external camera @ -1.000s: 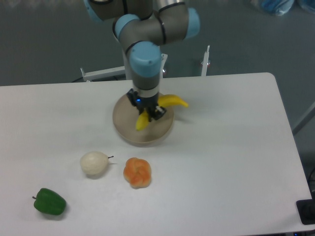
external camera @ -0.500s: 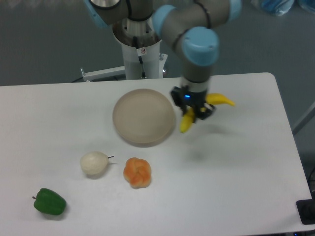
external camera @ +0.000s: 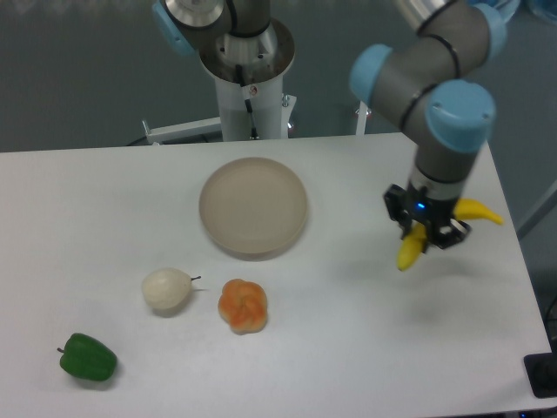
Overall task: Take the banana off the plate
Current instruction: 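Carry the held banana away from the plate, past its rim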
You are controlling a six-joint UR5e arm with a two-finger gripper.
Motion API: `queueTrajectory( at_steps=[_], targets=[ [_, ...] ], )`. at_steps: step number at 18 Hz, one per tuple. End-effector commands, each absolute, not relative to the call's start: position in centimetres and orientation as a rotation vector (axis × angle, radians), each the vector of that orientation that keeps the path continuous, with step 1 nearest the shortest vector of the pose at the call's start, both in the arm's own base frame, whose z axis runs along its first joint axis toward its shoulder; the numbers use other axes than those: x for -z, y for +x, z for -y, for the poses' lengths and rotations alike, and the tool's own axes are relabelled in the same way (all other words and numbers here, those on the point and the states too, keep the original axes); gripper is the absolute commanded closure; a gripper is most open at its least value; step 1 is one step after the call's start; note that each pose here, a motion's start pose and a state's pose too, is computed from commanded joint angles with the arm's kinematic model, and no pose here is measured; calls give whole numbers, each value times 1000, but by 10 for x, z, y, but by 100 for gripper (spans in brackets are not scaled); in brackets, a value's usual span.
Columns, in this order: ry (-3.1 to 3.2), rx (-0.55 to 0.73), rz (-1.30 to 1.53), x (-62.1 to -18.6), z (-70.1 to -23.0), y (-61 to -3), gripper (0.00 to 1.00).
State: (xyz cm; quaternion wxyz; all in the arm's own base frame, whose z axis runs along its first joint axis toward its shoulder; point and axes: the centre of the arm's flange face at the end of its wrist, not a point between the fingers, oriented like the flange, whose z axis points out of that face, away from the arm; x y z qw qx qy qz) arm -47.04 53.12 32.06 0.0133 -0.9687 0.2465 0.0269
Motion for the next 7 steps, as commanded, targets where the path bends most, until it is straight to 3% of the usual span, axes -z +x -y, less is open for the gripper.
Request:
queueTrajectory(
  at_steps=[7],
  targets=[
    [-2995,-97,-913,-308,-535,-500,100]
  ],
)
